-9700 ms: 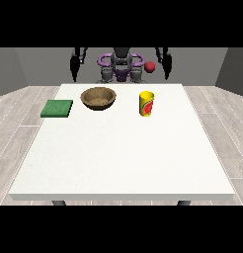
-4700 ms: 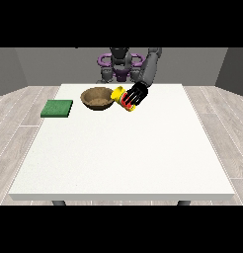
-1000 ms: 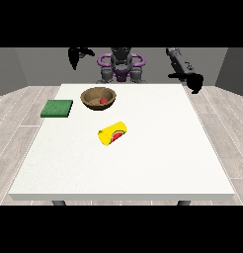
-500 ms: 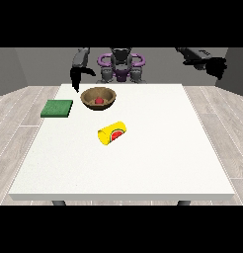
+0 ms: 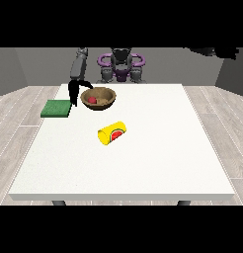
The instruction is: Pick the cup and pour the ball into the bowl, then pick the bowl and place it on the pad
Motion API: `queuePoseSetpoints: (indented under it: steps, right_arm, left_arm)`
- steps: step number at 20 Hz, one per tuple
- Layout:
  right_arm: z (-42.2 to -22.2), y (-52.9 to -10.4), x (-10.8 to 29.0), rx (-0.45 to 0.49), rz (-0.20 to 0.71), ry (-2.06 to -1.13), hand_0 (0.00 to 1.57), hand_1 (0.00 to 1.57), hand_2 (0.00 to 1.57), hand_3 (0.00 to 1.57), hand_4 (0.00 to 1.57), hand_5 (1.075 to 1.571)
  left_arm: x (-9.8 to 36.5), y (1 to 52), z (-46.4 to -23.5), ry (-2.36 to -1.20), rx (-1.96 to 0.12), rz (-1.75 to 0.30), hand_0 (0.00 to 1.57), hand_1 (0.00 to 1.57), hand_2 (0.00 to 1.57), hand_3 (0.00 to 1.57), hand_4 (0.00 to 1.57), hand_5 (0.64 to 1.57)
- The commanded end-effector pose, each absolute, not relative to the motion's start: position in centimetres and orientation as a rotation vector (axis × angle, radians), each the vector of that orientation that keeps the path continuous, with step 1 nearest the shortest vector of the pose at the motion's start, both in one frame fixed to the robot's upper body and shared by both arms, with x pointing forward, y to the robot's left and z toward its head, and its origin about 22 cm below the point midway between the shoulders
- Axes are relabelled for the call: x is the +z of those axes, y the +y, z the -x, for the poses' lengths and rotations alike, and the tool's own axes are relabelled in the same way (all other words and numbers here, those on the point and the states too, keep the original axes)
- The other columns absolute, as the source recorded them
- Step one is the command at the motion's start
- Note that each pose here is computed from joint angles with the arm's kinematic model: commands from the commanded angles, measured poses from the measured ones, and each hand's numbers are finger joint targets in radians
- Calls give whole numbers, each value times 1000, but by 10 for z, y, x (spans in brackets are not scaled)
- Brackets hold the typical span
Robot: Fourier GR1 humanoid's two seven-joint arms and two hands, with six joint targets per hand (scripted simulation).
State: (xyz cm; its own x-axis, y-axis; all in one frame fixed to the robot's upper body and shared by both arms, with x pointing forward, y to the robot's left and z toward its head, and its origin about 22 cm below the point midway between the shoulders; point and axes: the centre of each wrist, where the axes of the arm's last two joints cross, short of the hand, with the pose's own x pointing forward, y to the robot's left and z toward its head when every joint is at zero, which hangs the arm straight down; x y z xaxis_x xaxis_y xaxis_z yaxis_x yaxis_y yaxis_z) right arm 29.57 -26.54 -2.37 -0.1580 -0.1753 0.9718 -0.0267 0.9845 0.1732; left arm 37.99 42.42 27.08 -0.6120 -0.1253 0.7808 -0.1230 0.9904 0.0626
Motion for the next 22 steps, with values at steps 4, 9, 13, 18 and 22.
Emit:
queuePoseSetpoints:
  steps: [4, 9, 13, 18, 22]
  right_arm:
    - [-326, -270, -30, -219, -169, -1625, 0, 0, 0, 0, 404, 1570]
    - [-329, -282, -47, -213, -153, -1675, 0, 0, 0, 0, 380, 1571]
    - [-321, -270, -62, -241, -148, -1639, 0, 0, 0, 0, 311, 1568]
    - [-322, -237, -64, -241, -138, -1622, 0, 0, 0, 0, 306, 1568]
    - [-349, -210, -34, -225, -117, -1667, 0, 0, 0, 0, 433, 1570]
  left_arm:
    - [305, 426, -374, -2241, 5, -148, 0, 0, 0, 0, 0, 1540]
    - [331, 423, -365, -2317, -15, -143, 0, 0, 0, 0, 0, 1534]
    - [326, 423, -365, -2278, -31, -130, 0, 0, 0, 0, 0, 1529]
    - [334, 423, -365, -2256, -48, -117, 0, 0, 0, 0, 0, 1532]
    - [349, 418, -364, -2330, -46, -103, 0, 0, 0, 0, 0, 1542]
